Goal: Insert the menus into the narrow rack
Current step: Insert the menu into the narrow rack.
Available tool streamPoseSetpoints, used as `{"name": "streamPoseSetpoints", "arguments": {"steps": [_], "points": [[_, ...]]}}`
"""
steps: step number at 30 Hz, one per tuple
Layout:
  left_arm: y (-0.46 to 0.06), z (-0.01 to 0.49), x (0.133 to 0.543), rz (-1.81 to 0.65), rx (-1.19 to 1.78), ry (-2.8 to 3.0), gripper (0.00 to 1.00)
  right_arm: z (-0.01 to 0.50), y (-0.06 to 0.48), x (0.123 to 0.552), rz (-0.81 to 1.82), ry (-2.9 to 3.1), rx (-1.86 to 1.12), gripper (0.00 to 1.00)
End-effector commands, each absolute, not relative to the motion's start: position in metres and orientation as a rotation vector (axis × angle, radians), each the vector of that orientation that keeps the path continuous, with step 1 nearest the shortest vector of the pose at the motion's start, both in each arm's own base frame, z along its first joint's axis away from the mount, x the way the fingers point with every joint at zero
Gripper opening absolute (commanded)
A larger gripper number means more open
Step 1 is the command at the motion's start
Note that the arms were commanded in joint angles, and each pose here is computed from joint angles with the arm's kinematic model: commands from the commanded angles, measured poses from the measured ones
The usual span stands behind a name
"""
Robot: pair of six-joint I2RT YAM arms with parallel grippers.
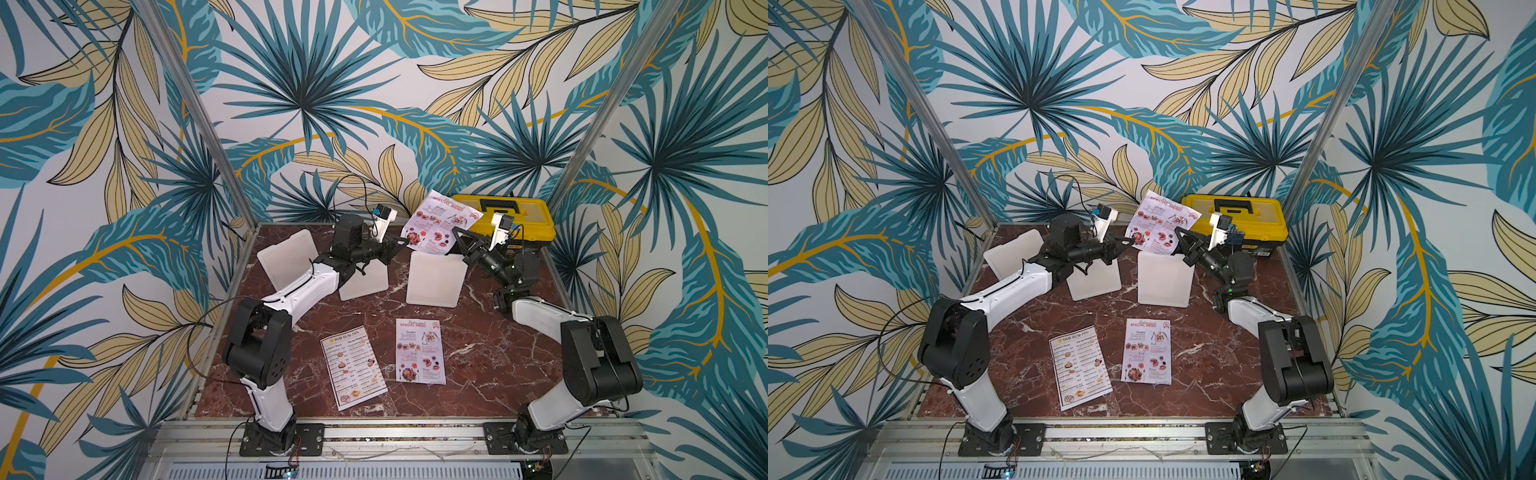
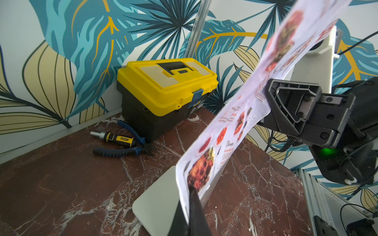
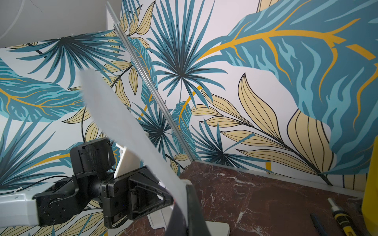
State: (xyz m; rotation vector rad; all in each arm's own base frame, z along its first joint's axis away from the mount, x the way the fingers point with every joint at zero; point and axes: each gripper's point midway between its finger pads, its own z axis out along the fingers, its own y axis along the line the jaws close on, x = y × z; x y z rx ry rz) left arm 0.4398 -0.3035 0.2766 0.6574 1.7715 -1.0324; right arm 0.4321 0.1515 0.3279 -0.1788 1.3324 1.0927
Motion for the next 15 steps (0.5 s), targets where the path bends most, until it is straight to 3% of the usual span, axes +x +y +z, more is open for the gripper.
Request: {"name": "streamPoseSetpoints", "arguments": {"steps": [1, 3, 5, 10, 15], "points": [[-0.299, 0.288, 0.43, -1.042, 0.672, 1.749, 0.0, 0.339, 0.15, 0.421, 1.099, 1.298, -0.198, 0.0], [-0.299, 0.288, 0.428, -1.048, 0.679, 1.748, 0.11, 0.338, 0.151, 0.419, 1.104, 1.304, -0.205, 0.0], [-0.299, 0.287, 0.426, -1.052, 0.687, 1.747, 0.12, 0.336, 0.152, 0.417, 1.106, 1.311, -0.211, 0.0], [-0.297, 0.284, 0.429, -1.034, 0.663, 1.761, 0.28, 0.334, 0.153, 0.414, 1.087, 1.342, -0.232, 0.0], [-0.294, 0.286, 0.426, -1.024, 0.657, 1.747, 0.36, 0.327, 0.154, 0.415, 1.061, 1.4, -0.239, 0.0]]}}
